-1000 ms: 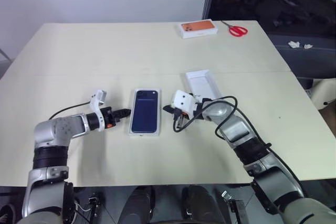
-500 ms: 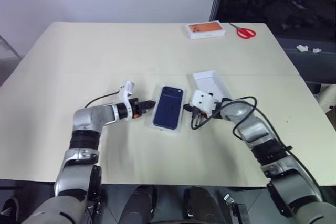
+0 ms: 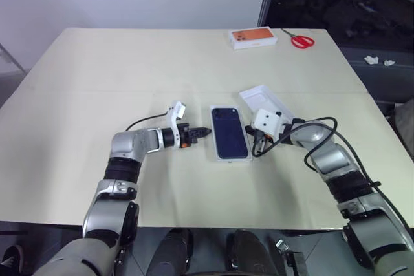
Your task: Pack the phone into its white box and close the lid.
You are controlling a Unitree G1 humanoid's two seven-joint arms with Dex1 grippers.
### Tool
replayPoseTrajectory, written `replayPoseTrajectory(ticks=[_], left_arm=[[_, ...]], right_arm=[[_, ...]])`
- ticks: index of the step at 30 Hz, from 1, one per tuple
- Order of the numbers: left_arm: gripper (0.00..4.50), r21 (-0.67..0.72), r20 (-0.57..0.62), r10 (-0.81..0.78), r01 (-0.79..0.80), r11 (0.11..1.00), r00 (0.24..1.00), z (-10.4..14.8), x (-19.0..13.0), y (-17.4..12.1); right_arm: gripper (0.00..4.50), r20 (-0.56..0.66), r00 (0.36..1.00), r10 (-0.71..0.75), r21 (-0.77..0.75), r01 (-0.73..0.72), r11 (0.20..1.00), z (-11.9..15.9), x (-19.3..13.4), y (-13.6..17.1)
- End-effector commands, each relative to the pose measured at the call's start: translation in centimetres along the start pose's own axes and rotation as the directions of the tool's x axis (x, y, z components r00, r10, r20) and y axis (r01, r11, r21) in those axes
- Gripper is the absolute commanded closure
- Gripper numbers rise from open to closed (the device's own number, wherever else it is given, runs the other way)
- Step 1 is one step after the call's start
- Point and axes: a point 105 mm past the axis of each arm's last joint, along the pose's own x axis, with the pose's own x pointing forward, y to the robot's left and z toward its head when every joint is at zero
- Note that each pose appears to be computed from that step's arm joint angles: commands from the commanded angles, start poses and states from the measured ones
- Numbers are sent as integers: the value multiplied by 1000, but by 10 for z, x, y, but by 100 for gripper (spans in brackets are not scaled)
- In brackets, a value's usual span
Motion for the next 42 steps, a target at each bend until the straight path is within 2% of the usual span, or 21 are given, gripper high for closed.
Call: replayPoseTrajectory(ticks=[1, 2, 3, 6, 12, 13, 19, 22, 24, 27, 32, 35, 39, 42], left_arm=[[447, -33, -25, -27, 26, 999, 999, -11, 6, 0], [447, -34, -15, -23, 22, 999, 1000, -9, 3, 2], [424, -34, -9, -23, 23, 999, 1000, -7, 1, 3], [313, -8, 8, -11, 11, 1000, 1000, -3, -2, 5], [22, 24, 35, -7, 6, 1000, 999, 8, -15, 5], [0, 40, 42, -3, 2, 999, 999, 11, -19, 5], [0, 56, 58, 56, -59, 997, 997, 15, -38, 18], [0, 69, 69, 58, -63, 996, 996, 15, -47, 19], [0, 129, 113, 30, -44, 991, 993, 23, -53, 11], [0, 272, 204, -52, -6, 962, 978, 36, -68, -6], [0, 467, 269, -125, -16, 884, 955, 44, -105, -19], [0, 582, 233, -134, -28, 812, 963, 35, -128, -24], [0, 626, 168, -92, -35, 779, 981, 21, -148, -21], [0, 631, 176, -96, -37, 775, 980, 20, -158, -25]], right_arm=[[448, 34, 998, 53, -4, -53, 999, 11, 2, 9], [448, 42, 997, 63, 21, -64, 998, 12, 1, 10], [450, 49, 997, 60, 41, -62, 997, 13, 1, 9], [362, 28, 999, 35, 47, -36, 998, 12, 0, 2], [59, 25, 1000, -11, -15, 11, 1000, 22, -10, -16], [16, 37, 999, -7, -15, 8, 1000, 27, -14, -19], [16, 51, 999, -3, -52, 6, 999, 40, -24, -26], [16, 51, 998, -36, -14, 36, 999, 40, -24, -31], [16, 46, 995, -85, 42, 83, 996, 39, -27, -42], [16, 58, 984, -166, 219, 149, 964, 45, -31, -57], [16, -19, 983, -183, 331, 179, 926, 38, -32, -55], [16, -35, 985, -170, 457, 167, 874, 36, -32, -53], [16, -84, 985, -151, 516, 172, 839, 29, -30, -47], [16, -130, 979, -158, 520, 203, 830, 20, -30, -48]])
